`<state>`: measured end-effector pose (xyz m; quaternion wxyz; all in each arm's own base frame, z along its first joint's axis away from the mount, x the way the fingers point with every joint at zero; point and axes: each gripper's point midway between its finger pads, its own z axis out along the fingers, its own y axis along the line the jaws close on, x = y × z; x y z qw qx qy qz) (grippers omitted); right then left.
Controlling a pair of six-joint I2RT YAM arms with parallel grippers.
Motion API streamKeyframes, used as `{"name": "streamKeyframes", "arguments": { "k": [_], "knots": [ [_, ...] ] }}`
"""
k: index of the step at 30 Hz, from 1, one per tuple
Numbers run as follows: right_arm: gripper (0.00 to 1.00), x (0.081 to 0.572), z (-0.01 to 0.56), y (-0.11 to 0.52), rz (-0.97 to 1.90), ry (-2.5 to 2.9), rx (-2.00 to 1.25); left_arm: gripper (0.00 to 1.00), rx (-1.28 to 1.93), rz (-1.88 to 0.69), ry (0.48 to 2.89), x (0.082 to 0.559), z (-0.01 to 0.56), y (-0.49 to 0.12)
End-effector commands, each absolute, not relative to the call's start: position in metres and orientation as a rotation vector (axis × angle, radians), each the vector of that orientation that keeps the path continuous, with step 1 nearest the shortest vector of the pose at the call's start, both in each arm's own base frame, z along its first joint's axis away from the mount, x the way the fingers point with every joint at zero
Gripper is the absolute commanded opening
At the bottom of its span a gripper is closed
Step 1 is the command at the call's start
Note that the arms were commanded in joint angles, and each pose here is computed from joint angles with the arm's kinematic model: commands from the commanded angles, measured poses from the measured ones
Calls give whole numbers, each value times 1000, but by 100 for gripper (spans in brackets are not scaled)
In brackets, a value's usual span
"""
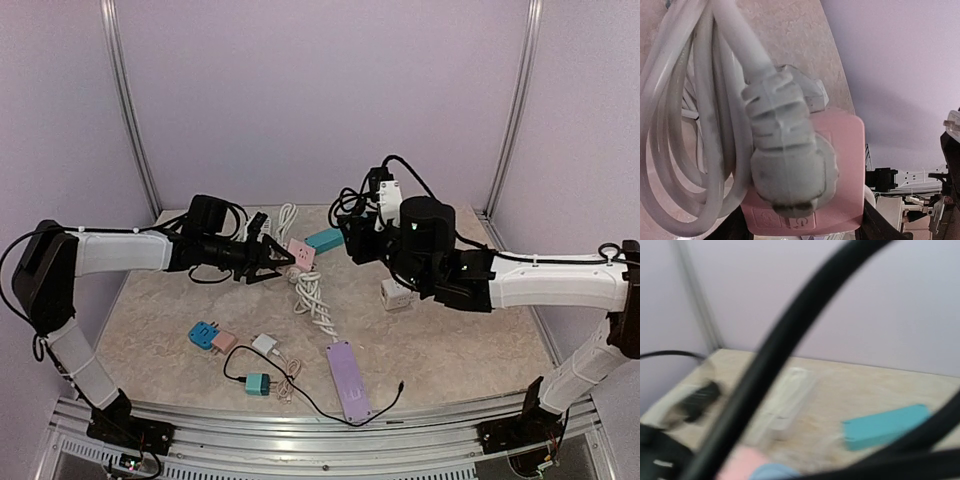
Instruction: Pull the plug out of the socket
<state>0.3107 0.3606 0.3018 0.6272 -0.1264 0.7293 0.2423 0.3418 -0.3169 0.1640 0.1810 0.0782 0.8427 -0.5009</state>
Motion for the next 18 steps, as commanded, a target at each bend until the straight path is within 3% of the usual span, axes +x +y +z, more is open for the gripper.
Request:
{"name": "streamKeyframes", "arguments": {
  "k": [1,8,18],
  "knots": [
    [0,326,278,306,496,1857,-250,31,366,-1396,2070,353,249,-305],
    [0,339,222,234,454,2115,-190,31,397,-1411,1974,352,282,-290],
    [0,353,118,184,502,2415,-127,31,391,-1444,2005,352,277,-290]
  ]
}}
